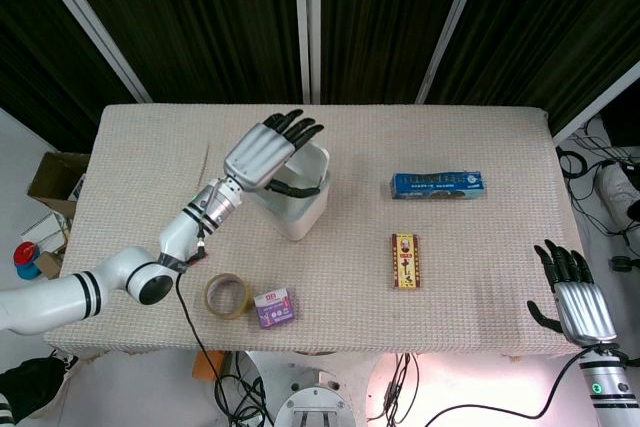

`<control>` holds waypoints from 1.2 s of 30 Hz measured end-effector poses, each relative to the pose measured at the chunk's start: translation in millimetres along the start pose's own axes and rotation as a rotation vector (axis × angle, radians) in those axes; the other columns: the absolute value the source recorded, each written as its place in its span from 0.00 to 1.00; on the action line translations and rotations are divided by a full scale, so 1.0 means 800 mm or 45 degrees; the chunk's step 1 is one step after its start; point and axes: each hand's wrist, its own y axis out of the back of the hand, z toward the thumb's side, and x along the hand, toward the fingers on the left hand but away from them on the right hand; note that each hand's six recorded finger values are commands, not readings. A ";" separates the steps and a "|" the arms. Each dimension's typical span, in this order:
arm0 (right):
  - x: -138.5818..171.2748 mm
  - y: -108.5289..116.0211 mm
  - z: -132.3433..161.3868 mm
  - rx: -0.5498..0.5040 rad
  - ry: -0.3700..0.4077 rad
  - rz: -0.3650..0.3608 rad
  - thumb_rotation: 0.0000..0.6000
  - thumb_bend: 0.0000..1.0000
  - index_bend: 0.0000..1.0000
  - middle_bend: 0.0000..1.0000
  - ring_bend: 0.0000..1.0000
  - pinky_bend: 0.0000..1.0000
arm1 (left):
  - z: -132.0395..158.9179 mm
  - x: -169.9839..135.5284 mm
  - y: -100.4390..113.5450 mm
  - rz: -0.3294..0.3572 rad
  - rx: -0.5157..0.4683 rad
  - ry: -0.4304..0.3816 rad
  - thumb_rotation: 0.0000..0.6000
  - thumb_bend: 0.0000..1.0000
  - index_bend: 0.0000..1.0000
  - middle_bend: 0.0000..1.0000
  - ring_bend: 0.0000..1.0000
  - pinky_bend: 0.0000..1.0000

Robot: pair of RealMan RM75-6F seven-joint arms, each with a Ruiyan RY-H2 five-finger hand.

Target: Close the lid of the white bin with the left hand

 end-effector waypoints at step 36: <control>-0.002 -0.005 -0.011 -0.004 -0.038 0.000 1.00 0.23 0.00 0.00 0.00 0.00 | 0.031 -0.009 -0.008 -0.028 0.272 -0.064 0.00 0.06 0.11 0.29 0.05 0.21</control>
